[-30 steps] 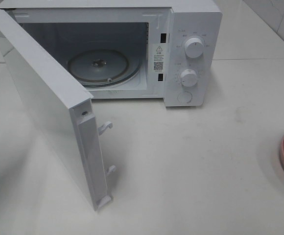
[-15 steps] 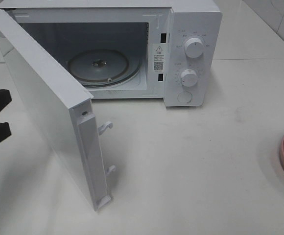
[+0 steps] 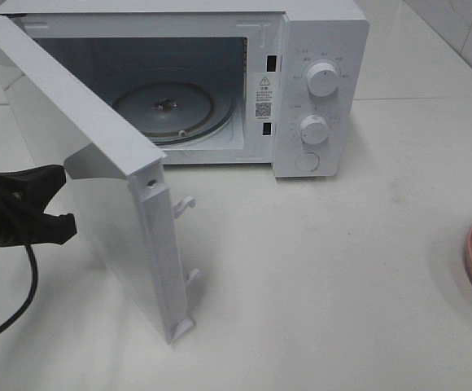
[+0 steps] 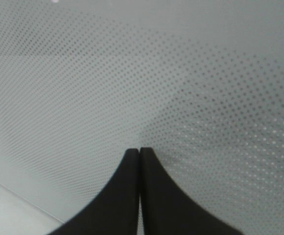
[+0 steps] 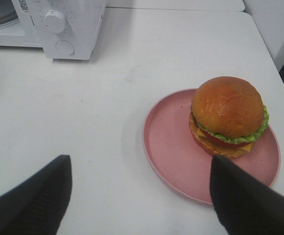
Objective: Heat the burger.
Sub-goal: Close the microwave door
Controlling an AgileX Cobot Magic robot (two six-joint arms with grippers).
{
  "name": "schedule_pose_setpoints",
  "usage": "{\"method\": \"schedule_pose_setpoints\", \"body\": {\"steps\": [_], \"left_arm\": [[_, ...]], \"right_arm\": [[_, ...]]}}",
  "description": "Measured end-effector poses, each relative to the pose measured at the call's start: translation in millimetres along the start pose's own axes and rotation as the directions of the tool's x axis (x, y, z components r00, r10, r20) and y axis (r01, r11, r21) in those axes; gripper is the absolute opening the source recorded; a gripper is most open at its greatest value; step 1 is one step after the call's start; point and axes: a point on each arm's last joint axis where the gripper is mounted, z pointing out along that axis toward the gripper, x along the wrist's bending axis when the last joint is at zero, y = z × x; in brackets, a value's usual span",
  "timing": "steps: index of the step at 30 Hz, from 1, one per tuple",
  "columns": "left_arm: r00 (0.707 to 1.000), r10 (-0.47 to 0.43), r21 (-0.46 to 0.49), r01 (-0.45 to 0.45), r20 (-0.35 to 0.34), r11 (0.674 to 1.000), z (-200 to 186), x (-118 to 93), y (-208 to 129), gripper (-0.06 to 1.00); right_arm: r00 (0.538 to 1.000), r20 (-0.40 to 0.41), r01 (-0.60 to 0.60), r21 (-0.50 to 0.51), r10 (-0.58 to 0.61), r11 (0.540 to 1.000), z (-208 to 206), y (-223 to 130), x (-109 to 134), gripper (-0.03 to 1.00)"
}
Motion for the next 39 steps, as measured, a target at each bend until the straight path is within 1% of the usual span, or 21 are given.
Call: {"method": "schedule_pose_setpoints", "body": {"steps": [2,3,5,9,13,17,20,22,23,25,26,27,28,29,31,38,39], "left_arm": [[1.0,-0.013,-0.017,0.013,0.004,1.0,10,-10,2,0.0],[1.0,-0.013,-0.017,0.013,0.004,1.0,10,-10,2,0.0],[1.0,-0.029,-0.032,0.029,0.003,0.999,19,-19,5,0.0],[0.999,-0.045,-0.045,0.045,0.001,0.998,28,-27,7,0.0],[0.997,-0.07,-0.033,0.069,-0.027,0.997,47,-36,10,0.0],[0.996,-0.074,-0.031,0.073,-0.047,0.997,60,-42,14,0.0],[0.996,-0.062,-0.038,0.059,-0.07,0.998,77,-51,23,0.0],[0.996,-0.052,-0.039,0.049,-0.078,0.998,81,-53,25,0.0],[0.994,-0.034,-0.036,0.031,-0.103,0.999,89,-58,28,0.0],[0.993,-0.023,-0.03,0.02,-0.113,0.999,92,-60,29,0.0],[0.99,-0.006,-0.021,0.003,-0.14,1.0,99,-66,30,0.0],[0.99,-0.006,-0.021,0.003,-0.14,1.0,99,-66,30,0.0],[0.986,-0.003,-0.025,-0.001,-0.165,1.0,105,-70,33,0.0],[0.986,-0.003,-0.025,-0.001,-0.165,1.0,105,-70,33,0.0],[0.982,-0.003,-0.018,0.0,-0.189,1.0,116,-77,37,0.0],[0.979,0.004,-0.002,-0.004,-0.204,1.0,137,-87,44,0.0],[0.979,0.002,0.012,0.0,-0.204,1.0,141,-90,44,0.0]], "right_arm": [[1.0,0.0,0.0,0.0,0.0,1.0,0,0,0,0.75],[1.0,0.0,0.0,0.0,0.0,1.0,0,0,0,0.75],[1.0,0.0,0.0,0.0,0.0,1.0,0,0,0,0.75],[1.0,0.0,0.0,0.0,0.0,1.0,0,0,0,0.75],[1.0,0.0,0.0,0.0,0.0,1.0,0,0,0,0.75],[1.0,0.0,0.0,0.0,0.0,1.0,0,0,0,0.75],[1.0,0.0,0.0,0.0,0.0,1.0,0,0,0,0.75],[1.0,0.0,0.0,0.0,0.0,1.0,0,0,0,0.75],[1.0,0.0,0.0,0.0,0.0,1.0,0,0,0,0.75],[1.0,0.0,0.0,0.0,0.0,1.0,0,0,0,0.75],[1.0,0.0,0.0,0.0,0.0,1.0,0,0,0,0.75],[1.0,0.0,0.0,0.0,0.0,1.0,0,0,0,0.75],[1.0,0.0,0.0,0.0,0.0,1.0,0,0,0,0.75],[1.0,0.0,0.0,0.0,0.0,1.0,0,0,0,0.75],[1.0,0.0,0.0,0.0,0.0,1.0,0,0,0,0.75],[1.0,0.0,0.0,0.0,0.0,1.0,0,0,0,0.75],[1.0,0.0,0.0,0.0,0.0,1.0,0,0,0,0.75]]}}
